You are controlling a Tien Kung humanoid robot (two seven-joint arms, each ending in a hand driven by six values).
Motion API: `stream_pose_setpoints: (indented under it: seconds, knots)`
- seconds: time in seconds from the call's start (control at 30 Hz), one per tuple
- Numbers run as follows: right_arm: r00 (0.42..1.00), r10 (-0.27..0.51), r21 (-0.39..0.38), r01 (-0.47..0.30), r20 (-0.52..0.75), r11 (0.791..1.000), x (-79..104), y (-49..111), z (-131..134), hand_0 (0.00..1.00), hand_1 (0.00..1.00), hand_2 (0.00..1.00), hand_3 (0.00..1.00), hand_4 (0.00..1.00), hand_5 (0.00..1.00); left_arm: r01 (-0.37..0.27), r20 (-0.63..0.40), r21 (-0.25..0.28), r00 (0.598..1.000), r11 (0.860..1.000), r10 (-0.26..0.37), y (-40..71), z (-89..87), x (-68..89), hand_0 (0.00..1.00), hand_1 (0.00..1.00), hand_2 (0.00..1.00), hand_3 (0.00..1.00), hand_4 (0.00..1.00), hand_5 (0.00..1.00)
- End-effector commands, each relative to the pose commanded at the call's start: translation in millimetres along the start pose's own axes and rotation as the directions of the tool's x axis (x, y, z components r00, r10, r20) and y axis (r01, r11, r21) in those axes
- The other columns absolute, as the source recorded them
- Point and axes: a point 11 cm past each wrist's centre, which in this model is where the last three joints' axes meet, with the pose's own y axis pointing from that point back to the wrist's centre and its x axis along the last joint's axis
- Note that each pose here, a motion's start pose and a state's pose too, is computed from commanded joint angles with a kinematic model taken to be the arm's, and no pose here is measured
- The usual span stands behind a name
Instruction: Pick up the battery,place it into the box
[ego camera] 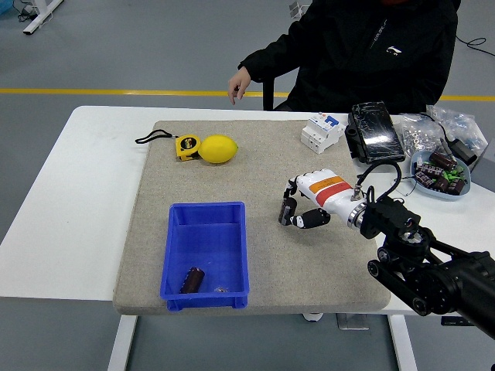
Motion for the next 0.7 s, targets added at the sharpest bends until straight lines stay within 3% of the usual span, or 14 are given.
stream_pose_setpoints:
  seconds: [0.17,0.2,0.37,0.4,0.7]
  knots:
    - [1.000,0.001,0.008,-0.002,0.010,1.000,-1.7,0.5,-1.7,0.405,0.503,0.600,0.568,0.764,0.298,0.001,0.003,0.001,1.000,1.000,-0.001,0.0,-0.2,-0.1,0.866,0.839,0.855,0.662,0.732,0.677]
    - [1.000,0.003,0.009,-0.003,0.012,1.000,-1.8,0.6,-2.0,0.302,0.455,0.583,0.568,0.731,0.273,0.002,0.003,0.001,1.000,1.000,-0.002,0.0,-0.2,-0.1,0.865,0.839,0.855,0.661,0.732,0.677]
    - [1.000,0.013,0.016,-0.014,0.026,1.000,-2.6,1.4,-3.1,0.302,0.455,0.583,0.568,0.731,0.273,0.003,0.005,0.001,1.000,1.000,-0.003,0.0,-0.1,-0.2,0.865,0.839,0.855,0.661,0.732,0.677]
    - [1.000,0.014,0.017,-0.015,0.027,1.000,-2.9,1.6,-3.1,0.243,0.420,0.526,0.548,0.681,0.238,0.003,0.005,0.001,1.000,1.000,-0.003,0.0,0.0,-0.2,0.865,0.839,0.855,0.661,0.732,0.677]
    - [0.999,0.014,0.020,-0.015,0.040,1.000,-6.4,2.2,-5.1,0.242,0.410,0.517,0.540,0.670,0.239,0.004,0.006,0.001,1.000,1.000,-0.004,0.1,0.6,-0.3,0.865,0.839,0.855,0.662,0.730,0.677]
